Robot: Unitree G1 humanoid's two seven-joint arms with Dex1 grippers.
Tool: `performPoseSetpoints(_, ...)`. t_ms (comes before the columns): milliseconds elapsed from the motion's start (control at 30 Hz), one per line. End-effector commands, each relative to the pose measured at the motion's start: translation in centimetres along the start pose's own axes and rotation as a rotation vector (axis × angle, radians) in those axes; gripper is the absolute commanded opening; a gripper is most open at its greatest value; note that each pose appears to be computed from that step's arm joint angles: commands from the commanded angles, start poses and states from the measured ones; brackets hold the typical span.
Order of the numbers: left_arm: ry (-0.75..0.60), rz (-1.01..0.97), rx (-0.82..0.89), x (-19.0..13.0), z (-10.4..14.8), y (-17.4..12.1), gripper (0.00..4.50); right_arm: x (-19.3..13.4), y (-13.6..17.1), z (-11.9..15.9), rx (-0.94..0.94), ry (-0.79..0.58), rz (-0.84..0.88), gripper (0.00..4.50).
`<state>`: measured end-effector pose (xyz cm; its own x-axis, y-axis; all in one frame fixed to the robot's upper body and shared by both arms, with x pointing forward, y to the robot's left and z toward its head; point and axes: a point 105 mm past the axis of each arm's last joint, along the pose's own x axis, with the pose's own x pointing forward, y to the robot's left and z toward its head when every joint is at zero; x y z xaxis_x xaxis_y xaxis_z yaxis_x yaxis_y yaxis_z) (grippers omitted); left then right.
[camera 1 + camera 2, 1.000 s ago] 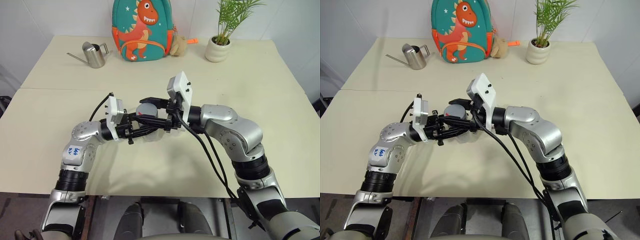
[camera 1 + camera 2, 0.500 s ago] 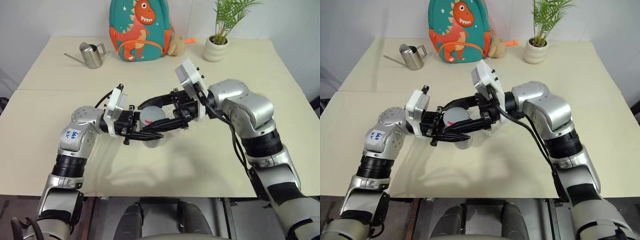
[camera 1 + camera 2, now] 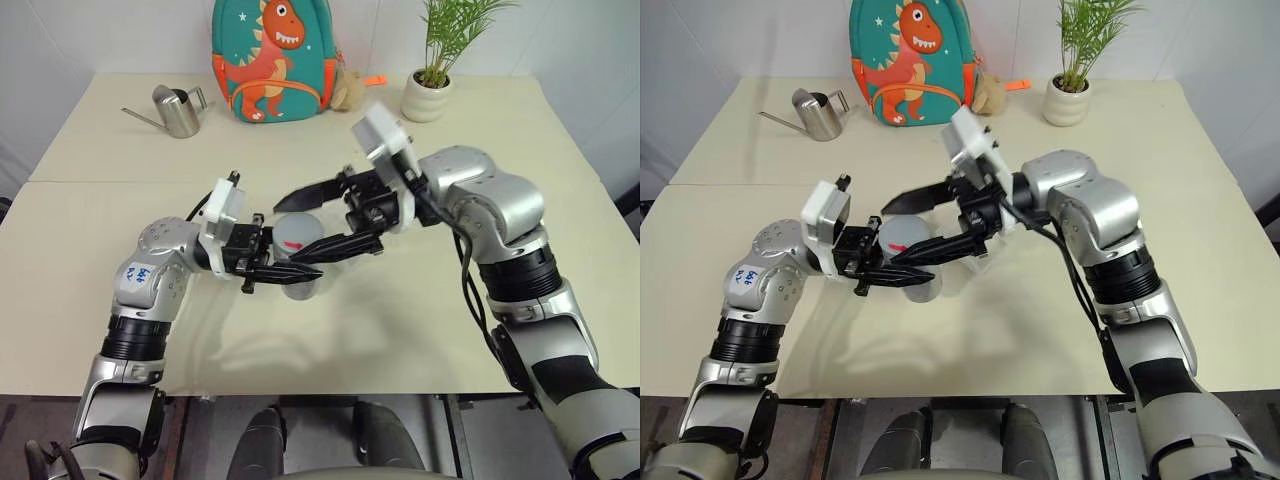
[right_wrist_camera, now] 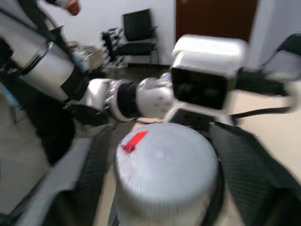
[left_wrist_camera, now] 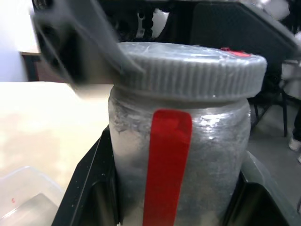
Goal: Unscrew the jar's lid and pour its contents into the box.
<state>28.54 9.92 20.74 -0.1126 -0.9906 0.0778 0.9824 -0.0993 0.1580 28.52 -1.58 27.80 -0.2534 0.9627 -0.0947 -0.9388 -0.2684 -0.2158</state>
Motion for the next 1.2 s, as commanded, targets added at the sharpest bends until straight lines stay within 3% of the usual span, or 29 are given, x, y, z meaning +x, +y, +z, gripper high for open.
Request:
performPoseSetpoints(33,-0.017,0.044,0.038,-0.9,0.9,0.0,1.95,-1.1,-0.5,2.0,-0.095,-0.036,-0.072,4.48)
performPoseSetpoints(200,-0.029,0.138,0.067,-1.5,1.0,0.6,1.95,-1.6,-1.0,1.8,-0.103,-0.044,-0.193,4.48)
performPoseSetpoints(367,-0.033,0.176,0.075,-1.1,0.5,1.2,1.95,0.3,-1.2,0.6,-0.086,-0.022,-0.275,4.48)
performPoseSetpoints(800,-0.039,0.186,0.094,-0.2,0.3,2.3,1.95,2.5,-1.9,-0.4,-0.046,0.009,-0.325,4.48)
performPoseSetpoints(1200,-0.048,0.182,0.09,-0.2,0.3,2.0,1.95,-2.6,-4.2,-0.7,-0.075,0.053,-0.465,4.48)
